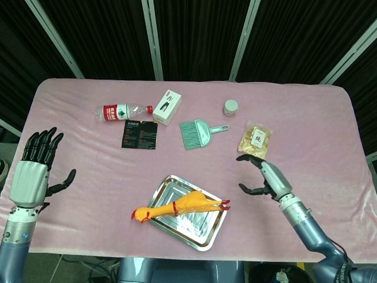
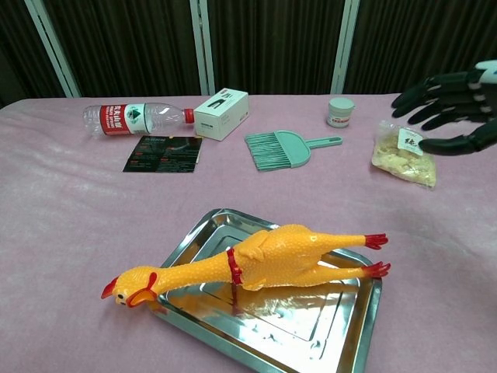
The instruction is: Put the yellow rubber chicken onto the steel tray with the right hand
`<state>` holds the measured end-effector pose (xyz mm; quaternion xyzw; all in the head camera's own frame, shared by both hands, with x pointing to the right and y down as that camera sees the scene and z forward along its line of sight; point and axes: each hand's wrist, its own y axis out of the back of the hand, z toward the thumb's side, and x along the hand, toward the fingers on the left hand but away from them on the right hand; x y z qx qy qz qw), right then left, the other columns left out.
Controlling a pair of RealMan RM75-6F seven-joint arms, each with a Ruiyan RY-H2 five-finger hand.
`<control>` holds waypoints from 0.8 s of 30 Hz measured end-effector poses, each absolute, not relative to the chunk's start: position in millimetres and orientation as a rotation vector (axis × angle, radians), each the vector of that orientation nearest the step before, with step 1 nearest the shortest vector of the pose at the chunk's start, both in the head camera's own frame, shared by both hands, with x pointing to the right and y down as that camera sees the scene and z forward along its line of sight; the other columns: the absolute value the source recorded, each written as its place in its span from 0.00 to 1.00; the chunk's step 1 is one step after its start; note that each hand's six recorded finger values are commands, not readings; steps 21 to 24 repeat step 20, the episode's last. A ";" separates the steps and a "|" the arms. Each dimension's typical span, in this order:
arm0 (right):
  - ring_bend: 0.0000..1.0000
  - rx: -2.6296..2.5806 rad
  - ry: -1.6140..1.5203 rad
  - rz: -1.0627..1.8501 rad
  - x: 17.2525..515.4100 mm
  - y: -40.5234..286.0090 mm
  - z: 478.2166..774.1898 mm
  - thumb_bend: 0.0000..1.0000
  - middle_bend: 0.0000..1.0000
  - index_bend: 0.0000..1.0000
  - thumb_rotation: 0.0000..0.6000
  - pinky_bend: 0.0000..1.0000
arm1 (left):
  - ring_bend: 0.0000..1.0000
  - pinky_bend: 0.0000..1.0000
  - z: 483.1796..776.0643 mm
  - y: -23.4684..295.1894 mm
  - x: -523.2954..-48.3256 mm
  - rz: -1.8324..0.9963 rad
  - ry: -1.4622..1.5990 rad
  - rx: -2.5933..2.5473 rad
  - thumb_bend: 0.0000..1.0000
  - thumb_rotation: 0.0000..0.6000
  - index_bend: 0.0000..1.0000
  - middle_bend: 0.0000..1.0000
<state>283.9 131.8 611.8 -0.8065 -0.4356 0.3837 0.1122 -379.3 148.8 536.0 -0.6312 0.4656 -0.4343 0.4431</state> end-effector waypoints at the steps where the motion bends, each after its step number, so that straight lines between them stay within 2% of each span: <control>1: 0.20 -2.313 -1.283 1.130 290.7 129.1 609.0 0.33 0.23 0.28 1.00 0.16 | 0.00 0.04 537.3 151.0 -383.4 -1.095 1.154 -1.565 0.31 1.00 0.06 0.00; 5: 0.19 -2.051 -1.270 1.166 323.0 121.1 597.9 0.33 0.23 0.28 1.00 0.15 | 0.00 0.04 542.2 160.9 -397.3 -1.171 1.131 -1.566 0.31 1.00 0.07 0.00; 8: 0.15 -1.845 -1.242 1.221 351.6 123.8 591.0 0.33 0.23 0.28 1.00 0.10 | 0.00 0.04 545.7 170.1 -407.6 -1.237 1.104 -1.573 0.31 1.00 0.07 0.00; 12: 0.11 -1.695 -1.223 1.311 386.1 145.2 588.1 0.33 0.23 0.28 1.00 0.03 | 0.00 0.04 549.4 182.4 -416.7 -1.302 1.077 -1.589 0.31 1.00 0.07 0.00; 20: 0.09 -1.651 -1.267 1.366 412.7 192.4 578.8 0.33 0.23 0.25 1.00 0.03 | 0.00 0.04 551.0 216.3 -426.7 -1.370 1.034 -1.640 0.31 1.00 0.07 0.00; 24: 0.09 -1.651 -1.267 1.366 412.7 192.4 578.8 0.33 0.23 0.25 1.00 0.03 | 0.00 0.04 551.0 216.3 -426.7 -1.370 1.034 -1.640 0.31 1.00 0.07 0.00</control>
